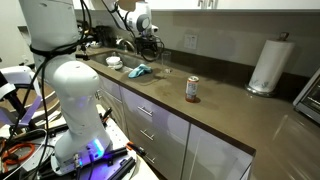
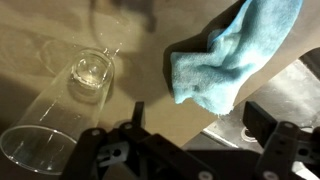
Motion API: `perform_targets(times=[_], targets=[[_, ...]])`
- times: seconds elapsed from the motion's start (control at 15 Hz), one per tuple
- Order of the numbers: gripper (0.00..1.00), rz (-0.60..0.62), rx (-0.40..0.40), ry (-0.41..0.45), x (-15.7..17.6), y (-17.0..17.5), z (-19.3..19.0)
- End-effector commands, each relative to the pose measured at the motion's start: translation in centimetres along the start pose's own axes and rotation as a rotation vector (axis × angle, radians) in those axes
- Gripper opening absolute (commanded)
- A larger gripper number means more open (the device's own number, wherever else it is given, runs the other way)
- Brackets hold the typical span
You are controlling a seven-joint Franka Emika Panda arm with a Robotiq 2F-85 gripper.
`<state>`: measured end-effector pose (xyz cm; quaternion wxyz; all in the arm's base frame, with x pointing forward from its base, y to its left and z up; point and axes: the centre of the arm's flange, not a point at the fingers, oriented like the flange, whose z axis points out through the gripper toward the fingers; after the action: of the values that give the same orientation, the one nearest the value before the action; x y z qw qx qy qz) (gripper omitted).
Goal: Use the towel to wipe the counter
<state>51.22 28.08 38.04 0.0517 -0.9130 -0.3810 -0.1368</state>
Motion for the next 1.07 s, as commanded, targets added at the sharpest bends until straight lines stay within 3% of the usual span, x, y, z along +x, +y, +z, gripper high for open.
perform_targets(times=[0.0,0.53,1.0], targets=[[1.00,-0.024,0.028,0.032,2.0,0.9,1.1],[1.00,-0.006,0.019,0.009,1.9,0.1,1.3],[1.00,-0.026,0.079,-0.053,3.3,-3.1,5.0]])
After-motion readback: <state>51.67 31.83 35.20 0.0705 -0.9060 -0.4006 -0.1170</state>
